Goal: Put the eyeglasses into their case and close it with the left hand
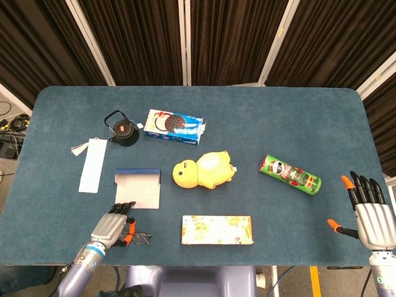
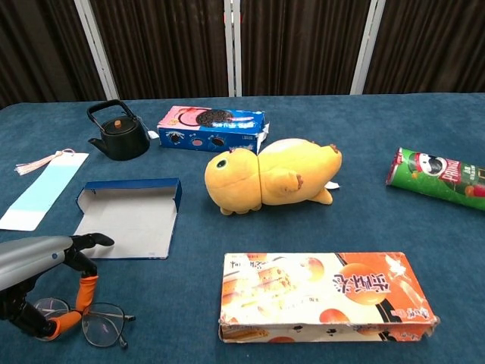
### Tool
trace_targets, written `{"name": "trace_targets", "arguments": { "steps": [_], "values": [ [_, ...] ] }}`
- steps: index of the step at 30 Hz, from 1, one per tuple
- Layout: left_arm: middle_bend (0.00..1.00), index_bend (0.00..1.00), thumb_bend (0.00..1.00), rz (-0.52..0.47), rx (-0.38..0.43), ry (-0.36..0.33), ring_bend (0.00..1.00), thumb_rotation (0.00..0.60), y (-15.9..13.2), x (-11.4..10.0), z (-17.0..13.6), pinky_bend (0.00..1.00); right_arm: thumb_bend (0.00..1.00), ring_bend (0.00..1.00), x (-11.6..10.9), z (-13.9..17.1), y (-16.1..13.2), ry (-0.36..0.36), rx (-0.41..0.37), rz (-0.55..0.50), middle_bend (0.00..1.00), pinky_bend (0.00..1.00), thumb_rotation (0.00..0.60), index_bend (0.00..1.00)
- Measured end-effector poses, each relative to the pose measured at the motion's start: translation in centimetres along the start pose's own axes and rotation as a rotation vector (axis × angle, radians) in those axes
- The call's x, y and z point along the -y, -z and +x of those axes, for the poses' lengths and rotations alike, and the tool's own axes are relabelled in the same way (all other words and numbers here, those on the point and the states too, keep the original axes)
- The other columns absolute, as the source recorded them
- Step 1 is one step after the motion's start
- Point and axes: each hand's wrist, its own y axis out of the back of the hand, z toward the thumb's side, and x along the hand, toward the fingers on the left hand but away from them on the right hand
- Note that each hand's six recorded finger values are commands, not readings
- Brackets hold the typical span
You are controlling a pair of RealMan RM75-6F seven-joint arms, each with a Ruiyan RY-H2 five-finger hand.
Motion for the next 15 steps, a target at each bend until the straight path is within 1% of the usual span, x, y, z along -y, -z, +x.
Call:
{"name": "trace_targets", "arguments": {
  "steps": [7,10,15],
  "values": [
    [0.0,0.63,0.45,-0.001,0.004,-0.023,0.0,0.6,0.0,-0.8,0.1,0.0,0.0,0.0,0.0,0.0,0.0,-0.002,0.001,-0.001,0.0,0.0,0.6,0.02],
    [0.0,0.64,0.45,0.001,0.023,-0.058,0.0,0.6,-0.1,-1.6,0.5,0.0,0.0,0.0,0.1,0.0,0.0,-0.006,0.0,0.001,0.0,0.0,0.6,0.02],
    [0.0,0.64,0.45,-0.005,0.07,-0.143,0.0,0.6,-0.3,-4.1,1.3,0.0,0.0,0.0,0.2,0.0,0.0,-0.008,0.002,0.001,0.0,0.0,0.6,0.02]
  ]
}}
